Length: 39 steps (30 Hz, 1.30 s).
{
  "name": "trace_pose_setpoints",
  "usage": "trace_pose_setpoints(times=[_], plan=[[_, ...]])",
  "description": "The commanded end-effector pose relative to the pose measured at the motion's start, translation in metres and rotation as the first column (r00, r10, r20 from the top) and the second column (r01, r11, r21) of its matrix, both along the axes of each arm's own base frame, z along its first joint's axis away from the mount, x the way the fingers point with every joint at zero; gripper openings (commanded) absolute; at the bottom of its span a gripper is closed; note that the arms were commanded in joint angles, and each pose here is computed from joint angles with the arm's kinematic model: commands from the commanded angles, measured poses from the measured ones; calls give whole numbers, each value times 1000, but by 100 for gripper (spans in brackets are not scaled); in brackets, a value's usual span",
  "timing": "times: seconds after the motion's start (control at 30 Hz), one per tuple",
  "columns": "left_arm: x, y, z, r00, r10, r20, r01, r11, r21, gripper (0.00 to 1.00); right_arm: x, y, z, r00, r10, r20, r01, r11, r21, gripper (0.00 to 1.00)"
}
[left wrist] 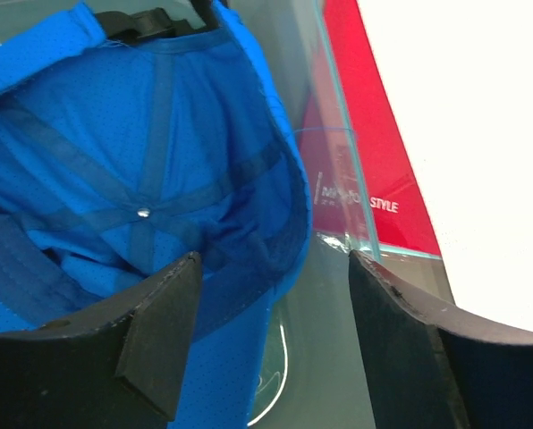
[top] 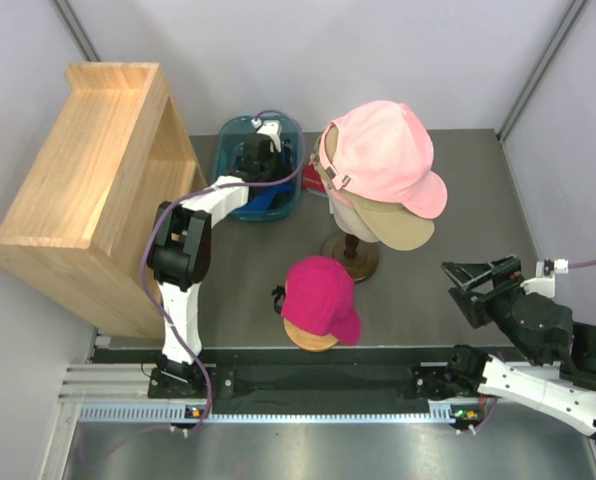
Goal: Stack the hats
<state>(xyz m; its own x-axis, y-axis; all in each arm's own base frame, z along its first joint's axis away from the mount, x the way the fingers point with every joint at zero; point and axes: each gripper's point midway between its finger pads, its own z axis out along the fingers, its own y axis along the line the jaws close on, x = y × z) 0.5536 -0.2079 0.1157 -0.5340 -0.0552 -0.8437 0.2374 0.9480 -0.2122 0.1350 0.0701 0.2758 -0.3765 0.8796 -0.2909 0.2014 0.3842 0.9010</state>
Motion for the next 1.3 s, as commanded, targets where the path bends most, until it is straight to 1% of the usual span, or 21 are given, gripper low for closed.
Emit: trace_pose_setpoints(times=[0.0, 0.13, 0.33, 0.37, 0.4, 0.43, 0.47, 0.5, 0.63, 0.73, 0.77, 0.83, 0.87, 0.9, 0.93, 0.97, 1.03, 1.07, 1.13, 1.23, 1.27], plan=[[16, 12, 9, 996, 63, 68, -64, 998, 10, 70, 1, -8, 10, 1000, -28, 10, 27, 1000, 10, 85], [18, 7, 3, 998, 46, 48, -46, 999, -9, 69, 0, -10, 10, 999, -34, 8, 34, 999, 22, 85], [19, -11, -7, 999, -36, 18, 36, 998, -48, 56, 1, -12, 10, 999, -41, 7, 41, 999, 21, 85], [19, -14, -7, 999, -46, 21, 48, 997, -55, 51, 1, -12, 10, 999, -42, 6, 42, 999, 21, 85], [18, -15, -5, 998, -56, 25, 57, 996, -61, 37, 1, -12, 11, 999, -43, 6, 43, 999, 22, 85], [19, -18, -2, 997, -68, 35, 71, 995, -72, 26, 1, -12, 11, 999, -42, 7, 42, 999, 18, 85], [19, -19, 1, 997, -65, 37, 68, 994, -83, 11, 1, -12, 11, 999, -43, 8, 43, 999, 18, 85], [21, -19, 7, 997, -63, 46, 67, 994, -89, 0, 1, -12, 12, 999, -43, 9, 43, 999, 16, 85], [22, -18, 41, 994, -48, 97, 59, 993, -107, 0, 2, -10, 19, 999, -37, 26, 37, 999, 7, 85], [20, -12, 85, 985, -23, 171, 43, 993, -113, 0, 5, -9, 30, 998, -39, 58, 39, 999, 7, 85], [17, -9, 109, 977, -11, 211, 37, 992, -122, 0, 6, -10, 33, 997, -45, 67, 44, 999, 12, 85], [17, -3, 140, 968, 24, 249, 10, 991, -132, 0, 10, -10, 48, 992, -66, 104, 62, 997, 46, 85], [15, -1, 174, 952, 36, 303, 9, 989, -146, 0, 12, -11, 54, 990, -76, 120, 69, 996, 63, 85], [13, 0, 189, 946, 42, 322, 8, 988, -152, 0, 13, -12, 59, 987, -84, 137, 75, 995, 69, 85], [12, 2, 204, 936, 54, 347, 4, 987, -163, 0, 15, -11, 72, 981, -101, 168, 82, 990, 117, 85], [7, 4, 232, 920, 64, 386, 6, 984, -179, 0, 17, -10, 76, 978, -103, 183, 81, 989, 125, 85], [0, 9, 253, 912, 87, 402, -6, 980, -199, 0, 19, -7, 90, 969, -107, 222, 75, 986, 148, 84], [-5, 19, 277, 892, 136, 431, -42, 974, -221, 0, 19, -7, 95, 967, -107, 232, 71, 985, 155, 85], [-12, 28, 296, 875, 197, 441, -82, 960, -268, 0, 20, -4, 101, 965, -98, 244, 67, 989, 133, 85], [-37, 32, 351, 826, 222, 518, -40, 940, -339, 0, 21, -2, 115, 959, -96, 265, 63, 989, 132, 84], [-42, 34, 365, 814, 228, 534, -31, 935, -353, 0, 21, -1, 125, 955, -100, 281, 57, 986, 156, 84]])
